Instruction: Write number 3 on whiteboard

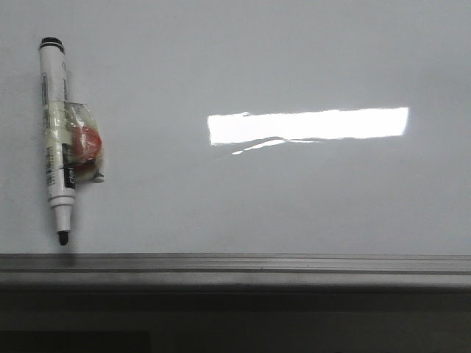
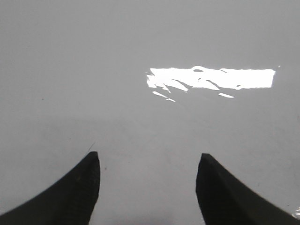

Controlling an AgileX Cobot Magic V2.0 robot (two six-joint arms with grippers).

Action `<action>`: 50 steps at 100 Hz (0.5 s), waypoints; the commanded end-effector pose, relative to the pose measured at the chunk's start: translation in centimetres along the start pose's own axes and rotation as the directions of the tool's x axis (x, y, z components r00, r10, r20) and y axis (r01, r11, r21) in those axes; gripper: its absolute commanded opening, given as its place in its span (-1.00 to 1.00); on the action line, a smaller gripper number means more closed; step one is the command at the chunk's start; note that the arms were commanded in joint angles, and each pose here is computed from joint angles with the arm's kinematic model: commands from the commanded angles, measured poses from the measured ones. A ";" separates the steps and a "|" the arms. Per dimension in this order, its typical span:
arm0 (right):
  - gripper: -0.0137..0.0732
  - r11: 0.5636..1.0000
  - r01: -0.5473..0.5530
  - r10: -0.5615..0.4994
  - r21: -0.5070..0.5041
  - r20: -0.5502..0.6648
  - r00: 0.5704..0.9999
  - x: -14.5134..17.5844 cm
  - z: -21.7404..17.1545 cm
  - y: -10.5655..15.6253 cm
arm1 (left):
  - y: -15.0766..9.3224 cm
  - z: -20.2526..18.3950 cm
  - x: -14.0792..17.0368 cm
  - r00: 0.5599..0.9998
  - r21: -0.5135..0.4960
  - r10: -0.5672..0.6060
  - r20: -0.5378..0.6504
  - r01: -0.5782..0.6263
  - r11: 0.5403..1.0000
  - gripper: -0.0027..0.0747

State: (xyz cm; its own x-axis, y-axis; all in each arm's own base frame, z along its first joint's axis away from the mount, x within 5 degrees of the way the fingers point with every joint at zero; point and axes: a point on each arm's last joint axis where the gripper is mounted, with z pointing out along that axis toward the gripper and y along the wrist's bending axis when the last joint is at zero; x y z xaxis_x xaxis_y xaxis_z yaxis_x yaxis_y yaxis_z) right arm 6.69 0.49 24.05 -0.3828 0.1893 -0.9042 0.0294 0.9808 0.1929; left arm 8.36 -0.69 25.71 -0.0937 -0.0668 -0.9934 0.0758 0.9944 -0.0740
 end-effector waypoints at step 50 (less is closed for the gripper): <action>-0.81 1.000 0.002 -0.002 -0.004 0.085 0.996 -1.7 -0.3 0.2 | -6.9 0.1 -0.8 0.993 0.621 -0.096 -0.062 0.113 0.775 0.15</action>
State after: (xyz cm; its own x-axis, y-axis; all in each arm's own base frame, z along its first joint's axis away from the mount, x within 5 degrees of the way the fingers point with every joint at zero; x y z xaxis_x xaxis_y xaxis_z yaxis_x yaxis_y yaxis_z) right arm 6.69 0.49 24.04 -0.3841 0.1892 -0.9037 0.0294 0.9808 0.1929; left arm 7.94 -6.69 25.53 -0.1638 -0.0463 -0.9854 0.6275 0.7659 -0.1403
